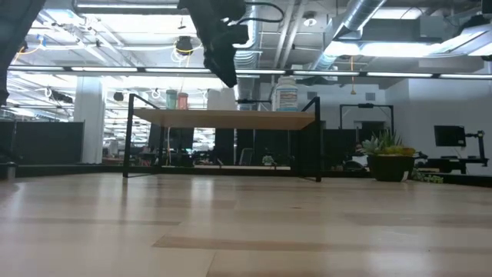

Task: Pick and place medicine bottles onto shelf by color
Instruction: Return to Home Position

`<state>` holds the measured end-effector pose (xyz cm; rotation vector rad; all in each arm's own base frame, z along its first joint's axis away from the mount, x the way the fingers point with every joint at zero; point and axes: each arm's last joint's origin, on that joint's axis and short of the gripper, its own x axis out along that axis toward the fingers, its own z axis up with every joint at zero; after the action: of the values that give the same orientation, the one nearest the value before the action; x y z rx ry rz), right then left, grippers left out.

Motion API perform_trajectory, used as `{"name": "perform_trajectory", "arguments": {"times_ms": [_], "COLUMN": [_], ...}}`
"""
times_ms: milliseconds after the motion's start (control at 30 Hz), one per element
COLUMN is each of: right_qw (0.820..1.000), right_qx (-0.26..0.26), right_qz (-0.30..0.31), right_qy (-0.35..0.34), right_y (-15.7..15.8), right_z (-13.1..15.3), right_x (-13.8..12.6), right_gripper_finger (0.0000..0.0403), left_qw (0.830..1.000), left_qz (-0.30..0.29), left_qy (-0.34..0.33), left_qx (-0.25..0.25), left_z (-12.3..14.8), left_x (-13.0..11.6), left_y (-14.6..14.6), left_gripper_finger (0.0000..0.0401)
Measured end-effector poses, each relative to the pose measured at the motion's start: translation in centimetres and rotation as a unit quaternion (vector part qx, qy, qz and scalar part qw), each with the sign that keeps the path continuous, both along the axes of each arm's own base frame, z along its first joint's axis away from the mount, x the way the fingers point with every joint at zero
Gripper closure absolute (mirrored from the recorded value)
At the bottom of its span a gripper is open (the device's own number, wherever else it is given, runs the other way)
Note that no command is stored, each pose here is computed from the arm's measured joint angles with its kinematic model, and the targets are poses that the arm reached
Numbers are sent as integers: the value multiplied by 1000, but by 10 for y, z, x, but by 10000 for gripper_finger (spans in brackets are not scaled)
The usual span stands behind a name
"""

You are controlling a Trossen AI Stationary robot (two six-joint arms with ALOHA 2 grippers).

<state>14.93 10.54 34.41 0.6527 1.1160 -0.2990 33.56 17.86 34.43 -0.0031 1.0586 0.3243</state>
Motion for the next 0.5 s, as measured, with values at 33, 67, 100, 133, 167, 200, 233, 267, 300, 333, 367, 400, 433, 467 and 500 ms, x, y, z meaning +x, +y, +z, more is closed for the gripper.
{"name": "perform_trajectory", "arguments": {"times_ms": [33,67,100,133,167,200,233,267,300,333,367,400,433,467,500], "right_qw": [1000,1000,1000,1000,1000,1000,1000,1000,1000,1000,1000,1000,1000,1000,1000], "right_qx": [0,0,0,0,0,0,0,0,0,0,0,0,0,0,-1], "right_qz": [0,1,2,3,4,4,5,6,6,6,6,6,6,7,8], "right_qy": [0,0,0,0,0,0,0,0,0,0,0,0,0,0,0], "right_y": [0,0,1,1,1,1,2,2,2,2,2,2,2,2,2], "right_z": [0,0,0,0,0,0,0,0,0,0,0,0,0,0,0], "right_x": [0,0,0,-1,-1,-1,-1,-1,-1,-1,-1,-1,-1,-1,-1], "right_gripper_finger": [132,132,132,132,132,132,132,132,132,132,132,132,132,132,132], "left_qw": [1000,1000,1000,1000,1000,1000,999,999,999,998,998,997,996,996,996], "left_qz": [-1,1,2,3,4,3,4,4,3,2,1,0,-1,0,1], "left_qy": [-1,4,10,11,7,3,-1,-6,-17,-32,-45,-56,-65,-72,-77], "left_qx": [3,5,11,17,25,31,34,36,41,47,52,55,55,52,49], "left_z": [-1,-3,-3,-3,-2,-1,2,6,13,21,30,38,45,52,58], "left_x": [2,3,2,3,3,5,5,5,5,5,5,5,5,4,3], "left_y": [0,0,0,0,1,0,0,0,-1,-2,-5,-7,-10,-14,-18], "left_gripper_finger": [189,181,174,168,162,158,154,151,149,148,147,147,147,148,149]}}
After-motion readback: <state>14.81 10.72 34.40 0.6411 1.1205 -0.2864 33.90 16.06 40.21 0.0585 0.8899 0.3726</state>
